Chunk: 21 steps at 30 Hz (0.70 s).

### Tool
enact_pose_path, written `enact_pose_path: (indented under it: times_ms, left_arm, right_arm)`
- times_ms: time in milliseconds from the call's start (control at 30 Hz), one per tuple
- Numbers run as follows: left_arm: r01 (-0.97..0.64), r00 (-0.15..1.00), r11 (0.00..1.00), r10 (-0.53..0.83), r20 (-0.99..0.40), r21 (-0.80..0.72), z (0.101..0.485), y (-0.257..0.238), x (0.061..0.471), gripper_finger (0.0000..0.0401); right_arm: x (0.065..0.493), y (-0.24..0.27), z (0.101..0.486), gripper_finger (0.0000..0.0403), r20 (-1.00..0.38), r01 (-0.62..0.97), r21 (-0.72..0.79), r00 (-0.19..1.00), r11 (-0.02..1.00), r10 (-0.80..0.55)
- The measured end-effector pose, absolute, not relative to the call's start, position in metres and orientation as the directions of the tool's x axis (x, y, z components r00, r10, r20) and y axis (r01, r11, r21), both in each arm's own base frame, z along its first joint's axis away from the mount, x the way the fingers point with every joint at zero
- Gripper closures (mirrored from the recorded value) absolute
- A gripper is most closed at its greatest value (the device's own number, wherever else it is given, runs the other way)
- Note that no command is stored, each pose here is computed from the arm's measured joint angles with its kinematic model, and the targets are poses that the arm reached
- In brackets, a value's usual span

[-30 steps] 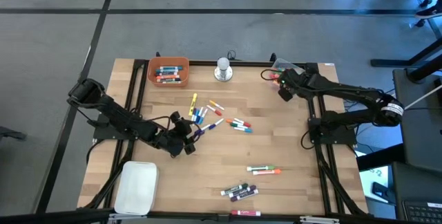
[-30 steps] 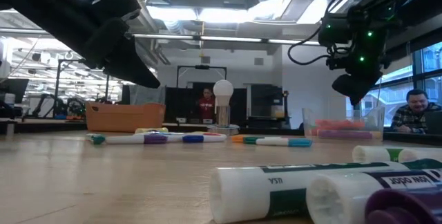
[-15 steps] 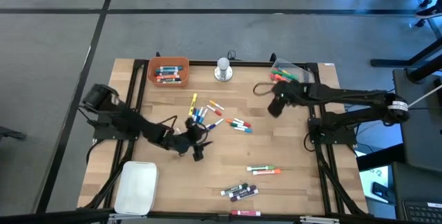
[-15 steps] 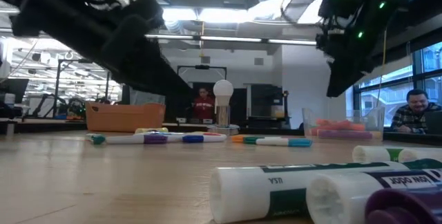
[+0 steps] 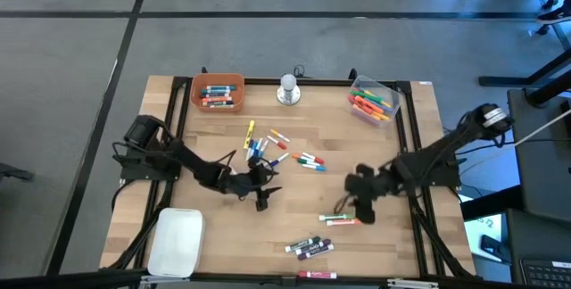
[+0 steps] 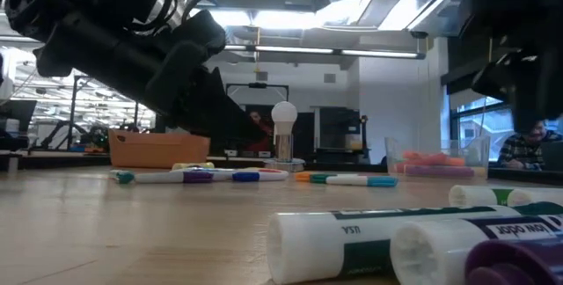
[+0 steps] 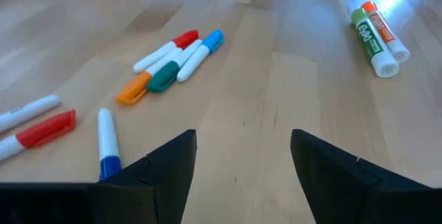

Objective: Pick & Place Markers
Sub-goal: Put the light green marker pen into the orange bin

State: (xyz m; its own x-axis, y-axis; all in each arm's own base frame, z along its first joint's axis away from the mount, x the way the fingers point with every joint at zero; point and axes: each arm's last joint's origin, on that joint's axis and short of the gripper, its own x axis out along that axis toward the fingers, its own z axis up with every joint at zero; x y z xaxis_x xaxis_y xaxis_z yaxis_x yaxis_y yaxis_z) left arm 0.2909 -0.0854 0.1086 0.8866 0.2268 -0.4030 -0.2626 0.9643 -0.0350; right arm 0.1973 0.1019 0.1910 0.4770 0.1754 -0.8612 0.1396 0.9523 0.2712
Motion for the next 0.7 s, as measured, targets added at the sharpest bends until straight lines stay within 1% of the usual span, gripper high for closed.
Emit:
enact_pose_path:
  times_ms: [67, 200, 300, 467, 600, 700]
  left_arm:
    - [-0.262, 0.888, 0.965, 0.231, -0.397, -0.024, 0.110, -0.084, 0.293, 0.0169]
    - [-0.232, 0.896, 0.972, 0.204, -0.395, -0.026, 0.114, -0.081, 0.299, 0.0169]
    - [-0.220, 0.901, 0.975, 0.188, -0.390, -0.038, 0.116, -0.080, 0.302, 0.0169]
    - [-0.196, 0.907, 0.981, 0.179, -0.380, -0.007, 0.120, -0.080, 0.306, 0.0169]
    - [-0.195, 0.909, 0.981, 0.180, -0.376, -0.002, 0.121, -0.077, 0.309, 0.0169]
    - [-0.208, 0.907, 0.978, 0.192, -0.375, -0.002, 0.121, -0.074, 0.310, 0.0169]
  right_arm:
    - [0.202, 0.115, 0.185, 0.0250, -0.843, 0.095, 0.281, 0.500, 0.955, 0.198]
    - [0.210, 0.130, 0.169, 0.0250, -0.848, 0.049, 0.279, 0.481, 0.959, 0.222]
    - [0.212, 0.136, 0.155, 0.0250, -0.873, 0.060, 0.258, 0.441, 0.964, 0.206]
    - [0.213, 0.138, 0.140, 0.0253, -0.904, 0.090, 0.227, 0.390, 0.970, 0.175]
    - [0.214, 0.138, 0.135, 0.0276, -0.915, 0.099, 0.206, 0.373, 0.974, 0.155]
    - [0.214, 0.137, 0.133, 0.0305, -0.919, 0.113, 0.159, 0.380, 0.981, 0.105]
